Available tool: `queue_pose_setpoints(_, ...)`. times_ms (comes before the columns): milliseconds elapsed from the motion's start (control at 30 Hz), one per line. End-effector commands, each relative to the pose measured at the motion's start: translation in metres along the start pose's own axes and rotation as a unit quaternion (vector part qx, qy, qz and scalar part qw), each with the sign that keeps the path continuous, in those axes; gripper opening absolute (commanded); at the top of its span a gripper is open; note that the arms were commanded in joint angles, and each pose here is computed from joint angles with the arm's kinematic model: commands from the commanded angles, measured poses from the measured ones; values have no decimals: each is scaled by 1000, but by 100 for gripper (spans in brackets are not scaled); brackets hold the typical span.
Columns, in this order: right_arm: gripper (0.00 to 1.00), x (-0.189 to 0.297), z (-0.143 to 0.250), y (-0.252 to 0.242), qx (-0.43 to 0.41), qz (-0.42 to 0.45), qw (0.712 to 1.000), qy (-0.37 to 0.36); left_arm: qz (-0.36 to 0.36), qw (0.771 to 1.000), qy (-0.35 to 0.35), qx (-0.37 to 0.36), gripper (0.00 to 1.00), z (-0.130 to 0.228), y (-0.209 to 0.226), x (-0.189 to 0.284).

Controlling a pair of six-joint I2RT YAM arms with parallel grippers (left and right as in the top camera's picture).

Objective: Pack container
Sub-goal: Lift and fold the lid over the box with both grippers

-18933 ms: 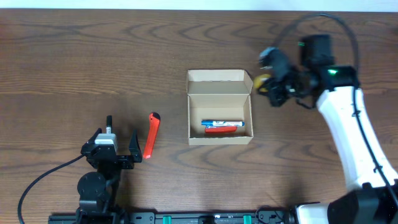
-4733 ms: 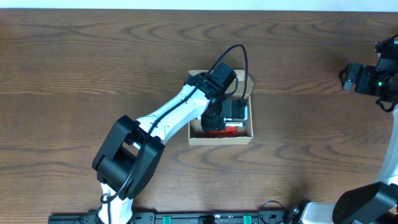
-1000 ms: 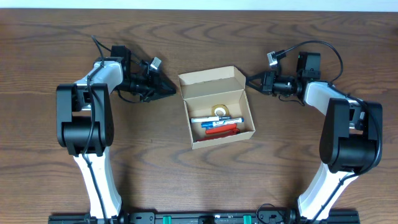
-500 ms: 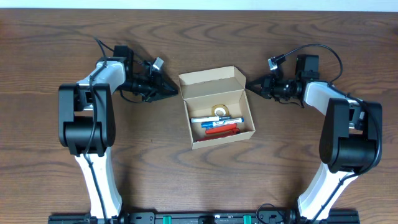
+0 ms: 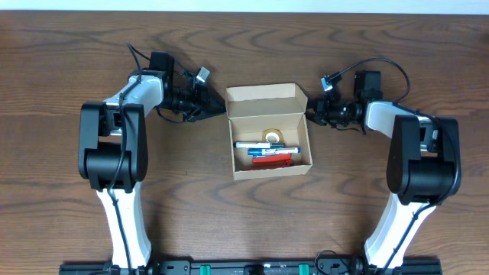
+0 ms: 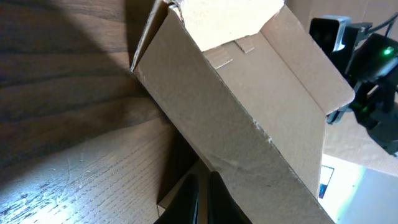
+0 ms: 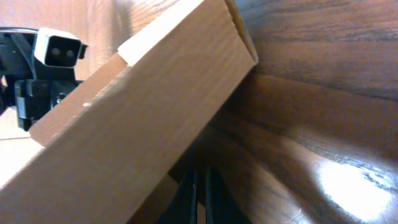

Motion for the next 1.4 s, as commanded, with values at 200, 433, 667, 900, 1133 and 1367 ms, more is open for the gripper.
queue_pose_setpoints(200,1,-8,2,26,52,-100,993,30,31,999,4,11,6,0,-6,-6)
queue_pose_setpoints(433,1,-4,7,42,73,-153,984,52,44,999,3,-1,6,-5,-15,-7)
queue_pose_setpoints(667,1,1,12,52,85,-195,974,75,43,999,10,-28,6,-15,-37,-2)
queue_pose_setpoints(900,1,2,13,53,88,-199,973,77,17,997,6,-74,6,-24,-70,13)
queue_pose_setpoints(1133,1,-2,7,47,87,-171,980,58,16,994,-14,-112,6,-27,-103,32)
queue_pose_setpoints(1367,1,-4,5,42,80,-152,984,48,8,989,-19,-146,6,-18,-135,51)
Point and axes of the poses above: each gripper's point midway between its finger pads, its own x axis back along the fingers, its own y axis along the line the jaws close on, z = x × y, the point moved 4 cm from there along x, back along the fingers, and after that the axes turned 12 degrees about -x, right-handed, at the moved point
